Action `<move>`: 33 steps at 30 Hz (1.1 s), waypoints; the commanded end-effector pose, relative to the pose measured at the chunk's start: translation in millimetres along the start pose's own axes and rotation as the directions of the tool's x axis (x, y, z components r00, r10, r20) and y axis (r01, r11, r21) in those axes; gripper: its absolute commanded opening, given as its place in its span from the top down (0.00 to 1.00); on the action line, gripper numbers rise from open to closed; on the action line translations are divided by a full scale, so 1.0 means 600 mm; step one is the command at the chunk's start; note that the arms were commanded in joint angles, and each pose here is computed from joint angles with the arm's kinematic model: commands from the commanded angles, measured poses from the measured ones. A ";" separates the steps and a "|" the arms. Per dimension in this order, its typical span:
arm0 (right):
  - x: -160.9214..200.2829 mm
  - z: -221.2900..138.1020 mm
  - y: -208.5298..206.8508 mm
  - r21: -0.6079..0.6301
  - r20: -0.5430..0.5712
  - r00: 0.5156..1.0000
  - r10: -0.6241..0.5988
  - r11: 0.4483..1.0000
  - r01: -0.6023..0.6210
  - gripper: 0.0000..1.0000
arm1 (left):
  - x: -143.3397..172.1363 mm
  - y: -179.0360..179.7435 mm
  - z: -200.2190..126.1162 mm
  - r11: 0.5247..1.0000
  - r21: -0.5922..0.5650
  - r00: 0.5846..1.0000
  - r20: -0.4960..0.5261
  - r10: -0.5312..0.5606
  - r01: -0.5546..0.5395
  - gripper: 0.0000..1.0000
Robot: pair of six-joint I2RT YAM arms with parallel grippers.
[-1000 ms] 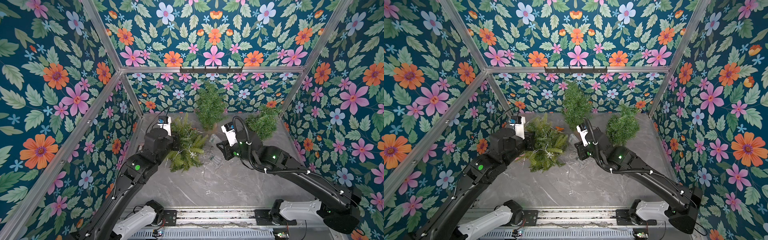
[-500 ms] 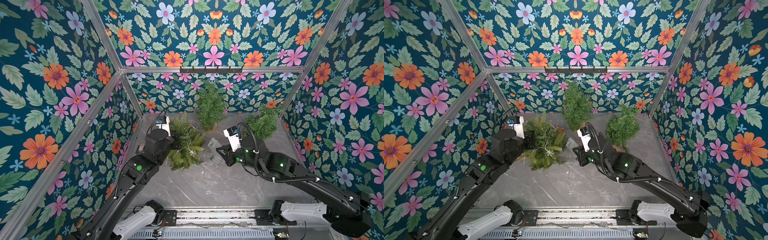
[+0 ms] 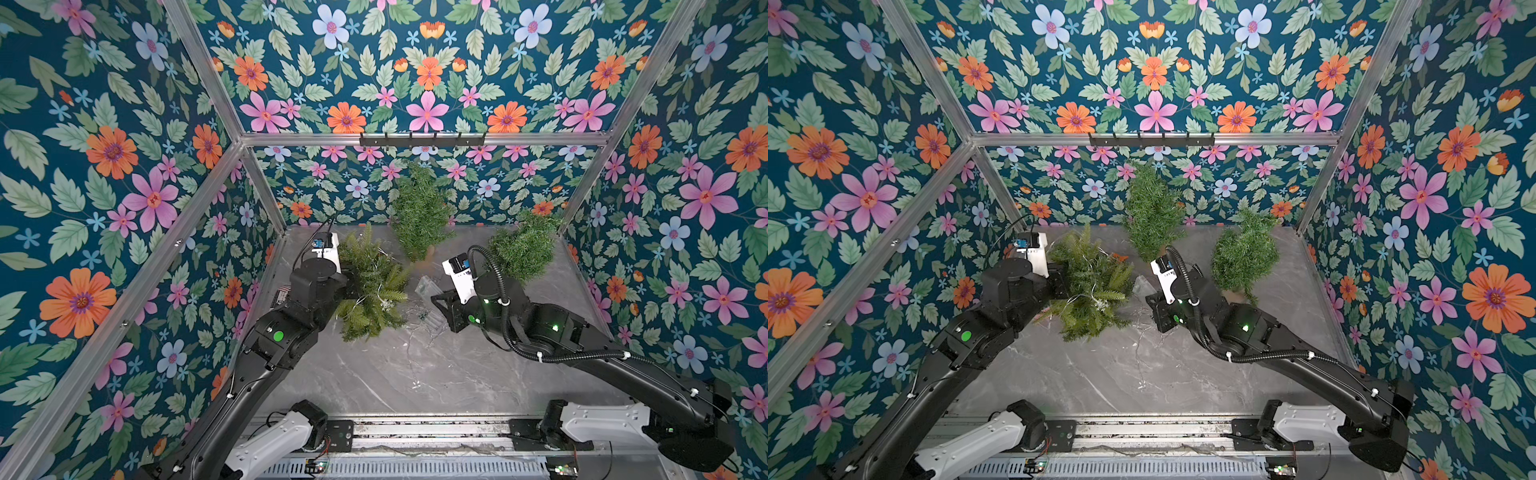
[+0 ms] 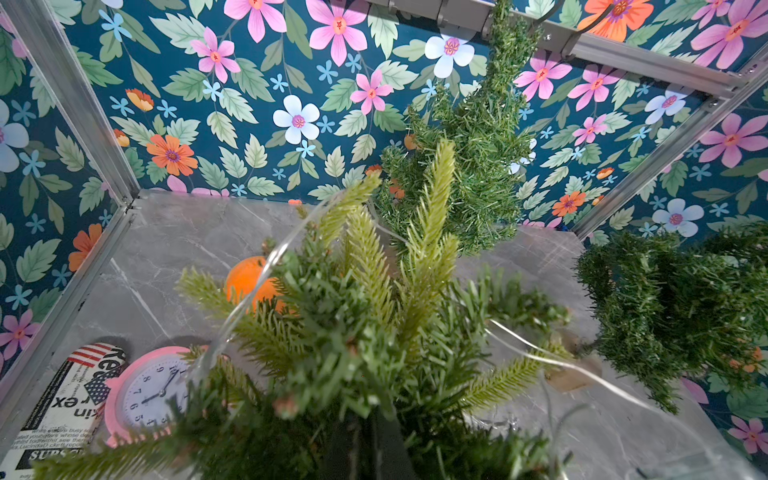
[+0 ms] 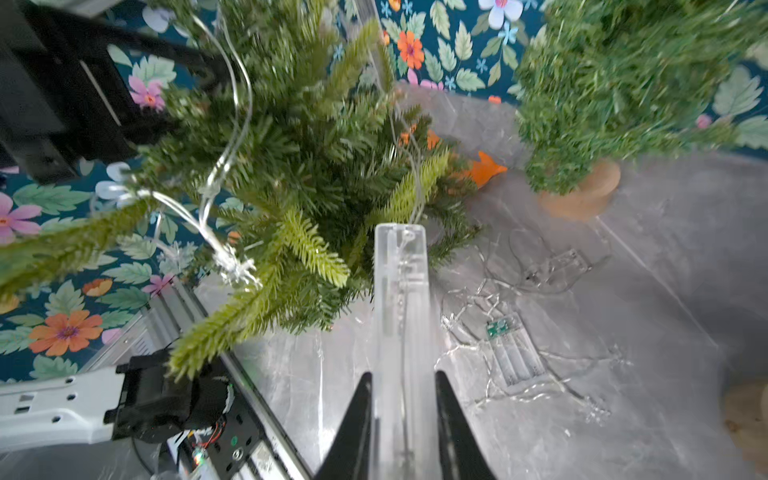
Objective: Wrap string light around the christmas tree
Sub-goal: Wrap the light string around the Christmas tree.
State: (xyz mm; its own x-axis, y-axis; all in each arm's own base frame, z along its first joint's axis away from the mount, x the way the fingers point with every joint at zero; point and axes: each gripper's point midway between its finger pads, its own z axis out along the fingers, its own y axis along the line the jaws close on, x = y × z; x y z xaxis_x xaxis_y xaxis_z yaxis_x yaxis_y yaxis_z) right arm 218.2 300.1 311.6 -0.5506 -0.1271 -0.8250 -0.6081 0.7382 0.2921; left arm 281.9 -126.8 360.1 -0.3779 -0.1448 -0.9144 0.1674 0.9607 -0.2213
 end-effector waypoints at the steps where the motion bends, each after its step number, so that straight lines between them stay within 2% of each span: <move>1: 0.021 0.004 0.038 -0.114 -0.035 0.996 0.083 0.990 -0.087 1.00 | -0.023 -0.002 -0.001 1.000 -0.002 0.998 0.056 -0.025 0.025 1.00; 6: 0.057 0.026 0.057 -0.146 -0.093 0.987 0.133 0.979 -0.145 1.00 | -0.018 0.002 0.005 1.000 -0.015 0.998 0.050 -0.026 0.027 1.00; 11: 0.069 0.044 0.090 -0.224 -0.123 0.978 0.167 0.956 -0.191 1.00 | -0.017 0.001 0.011 0.999 -0.018 0.998 0.048 -0.029 0.030 1.00; 18: 0.089 0.077 0.128 -0.271 -0.172 0.967 0.188 0.935 -0.229 1.00 | -0.015 0.002 0.014 0.999 -0.025 0.998 0.046 -0.034 0.035 1.00; 33: 0.128 0.129 0.107 -0.211 -0.170 0.930 0.326 0.910 -0.357 1.00 | -0.009 0.005 0.019 0.999 -0.036 0.998 0.043 -0.037 0.039 1.00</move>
State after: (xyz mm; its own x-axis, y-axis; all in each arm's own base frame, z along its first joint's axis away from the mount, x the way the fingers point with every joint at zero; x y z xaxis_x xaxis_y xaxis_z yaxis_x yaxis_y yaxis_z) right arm 176.1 384.7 224.4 -0.7969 -0.0576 -0.6014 -0.5122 0.5923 0.6219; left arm 293.3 -128.6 359.1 -0.3568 -0.1822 -0.9162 0.1352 0.9604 -0.2436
